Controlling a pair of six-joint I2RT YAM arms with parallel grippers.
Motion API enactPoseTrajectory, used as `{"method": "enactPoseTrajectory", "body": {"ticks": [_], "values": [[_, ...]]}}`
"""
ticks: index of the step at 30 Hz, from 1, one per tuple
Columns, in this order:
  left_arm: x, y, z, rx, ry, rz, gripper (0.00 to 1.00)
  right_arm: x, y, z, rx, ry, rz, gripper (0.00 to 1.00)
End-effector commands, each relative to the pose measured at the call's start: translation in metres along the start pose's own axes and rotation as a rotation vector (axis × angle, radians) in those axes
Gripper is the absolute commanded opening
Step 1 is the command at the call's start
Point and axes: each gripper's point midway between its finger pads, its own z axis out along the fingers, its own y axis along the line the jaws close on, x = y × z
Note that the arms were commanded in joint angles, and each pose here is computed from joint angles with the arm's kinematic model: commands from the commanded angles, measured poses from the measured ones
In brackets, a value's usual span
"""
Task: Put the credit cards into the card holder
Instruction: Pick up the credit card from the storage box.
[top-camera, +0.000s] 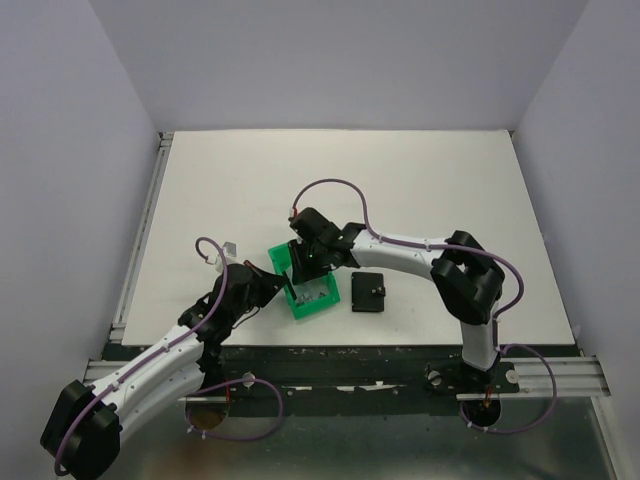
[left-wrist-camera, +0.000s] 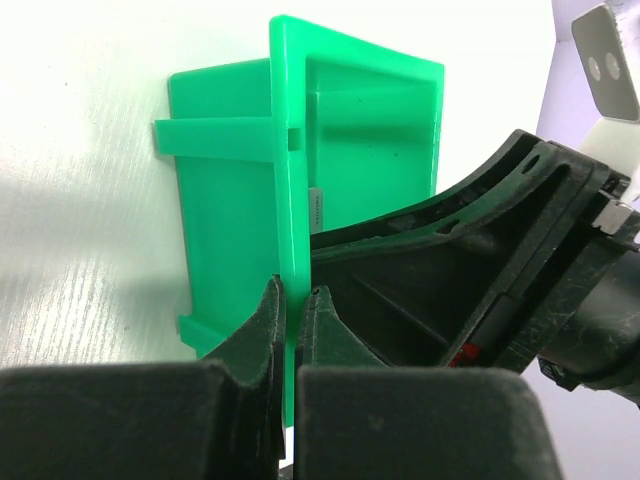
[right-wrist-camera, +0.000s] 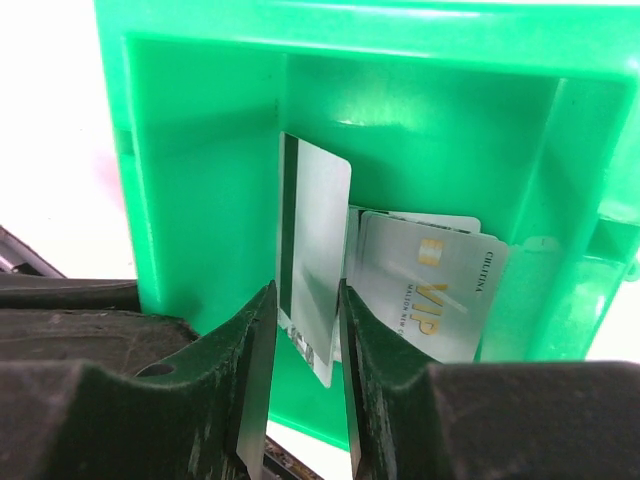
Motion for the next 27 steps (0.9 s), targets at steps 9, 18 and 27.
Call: {"method": "enactPoseTrajectory", "body": {"ticks": [9, 18, 27], "values": [[0.011, 0.02, 0.0, -0.047, 0.043, 0.026, 0.0, 0.01, 0.045, 0.003, -0.202, 0.04, -0.012, 0.37], [0.012, 0.02, 0.0, -0.047, 0.044, 0.026, 0.0, 0.017, 0.031, 0.008, -0.13, 0.072, -0.01, 0.32], [0.006, 0.014, 0.001, -0.036, 0.026, 0.063, 0.0, -0.005, 0.02, -0.022, -0.047, -0.07, 0.021, 0.1]]}}
